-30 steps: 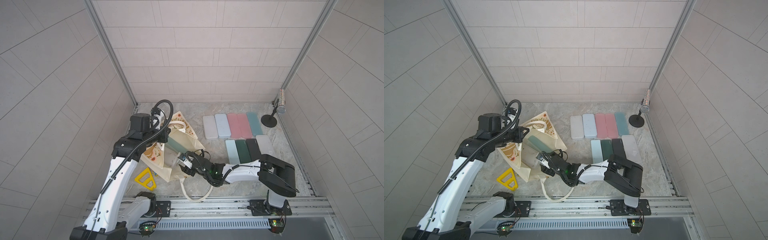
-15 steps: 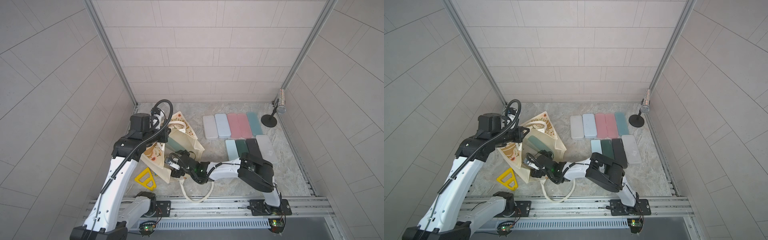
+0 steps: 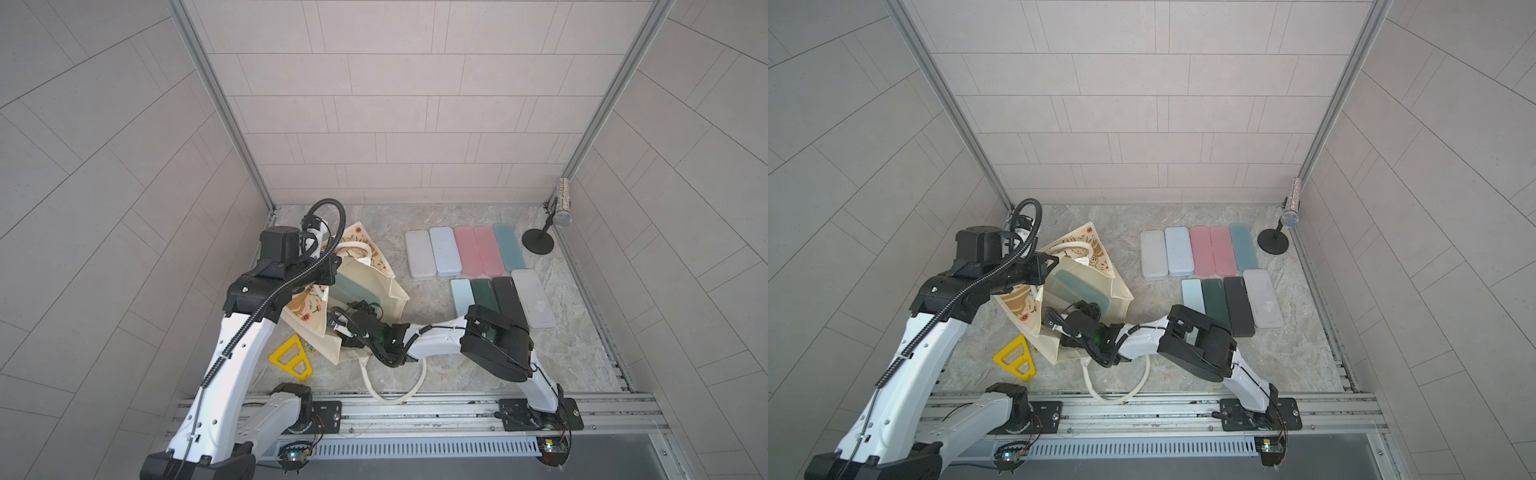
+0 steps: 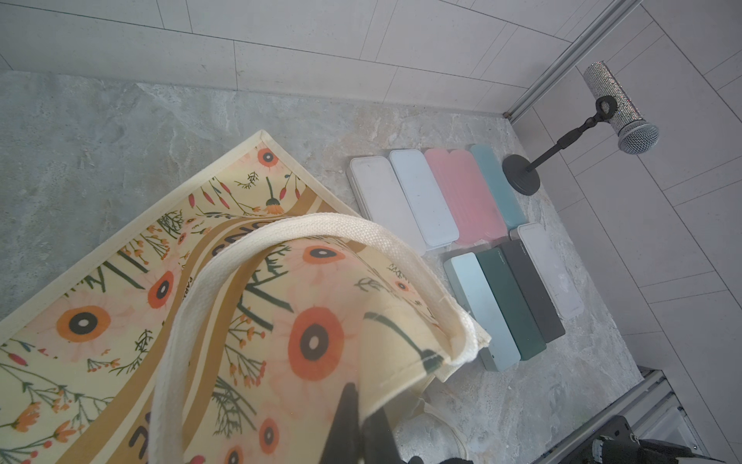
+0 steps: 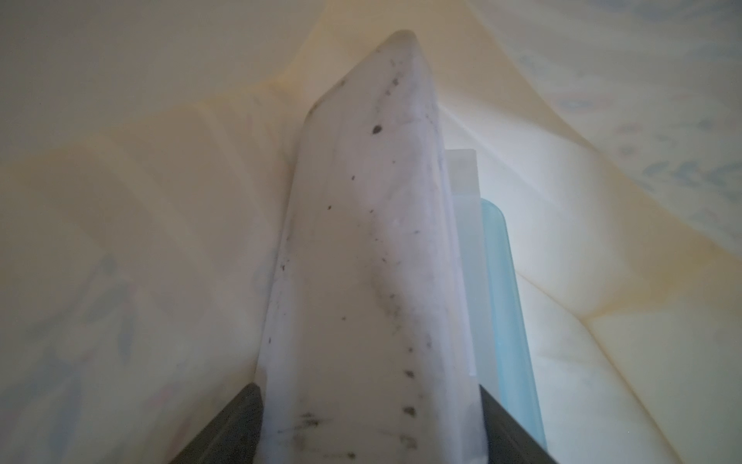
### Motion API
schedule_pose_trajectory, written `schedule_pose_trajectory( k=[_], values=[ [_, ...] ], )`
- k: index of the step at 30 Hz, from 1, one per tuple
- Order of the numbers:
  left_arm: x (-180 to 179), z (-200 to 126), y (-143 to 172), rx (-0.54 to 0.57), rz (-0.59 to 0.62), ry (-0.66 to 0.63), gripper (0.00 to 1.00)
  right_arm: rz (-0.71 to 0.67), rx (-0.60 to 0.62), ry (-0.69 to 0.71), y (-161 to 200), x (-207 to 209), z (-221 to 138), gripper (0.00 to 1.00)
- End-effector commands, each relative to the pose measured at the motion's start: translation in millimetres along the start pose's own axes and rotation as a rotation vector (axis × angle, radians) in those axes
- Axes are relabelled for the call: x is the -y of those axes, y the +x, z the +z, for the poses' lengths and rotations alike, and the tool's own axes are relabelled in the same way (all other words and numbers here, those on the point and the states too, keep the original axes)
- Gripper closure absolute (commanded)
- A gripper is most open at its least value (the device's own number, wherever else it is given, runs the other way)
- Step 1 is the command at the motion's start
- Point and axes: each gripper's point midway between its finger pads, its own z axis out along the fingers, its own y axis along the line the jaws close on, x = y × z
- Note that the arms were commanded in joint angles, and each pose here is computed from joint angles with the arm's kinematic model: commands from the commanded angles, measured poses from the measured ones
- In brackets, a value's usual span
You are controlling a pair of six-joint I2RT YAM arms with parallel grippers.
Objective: Take out the pencil case from the canvas bag
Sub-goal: Pick up the pencil case from the canvas bag.
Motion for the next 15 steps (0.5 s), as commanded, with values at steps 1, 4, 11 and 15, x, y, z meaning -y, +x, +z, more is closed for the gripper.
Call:
schedule_pose_trajectory(
  k=[1, 4, 11, 15],
  values=[
    [15, -17, -23, 0.095, 0.034, 0.041, 1.00, -0.007, -0.038, 0.006, 10, 3, -6, 0.25],
    [14, -17, -23, 0.095, 0.036, 0.035, 1.00, 0.006, -0.023, 0.006, 6, 6, -11, 0.25],
    [5, -18, -20, 0.091, 0.047, -0.015, 1.00, 0.057, 0.048, -0.001, -13, 19, -52, 0.27],
    [-1, -17, -20, 0.092, 0.052, -0.047, 1.00, 0.091, 0.074, -0.022, -13, 23, -82, 0.28]
  ],
)
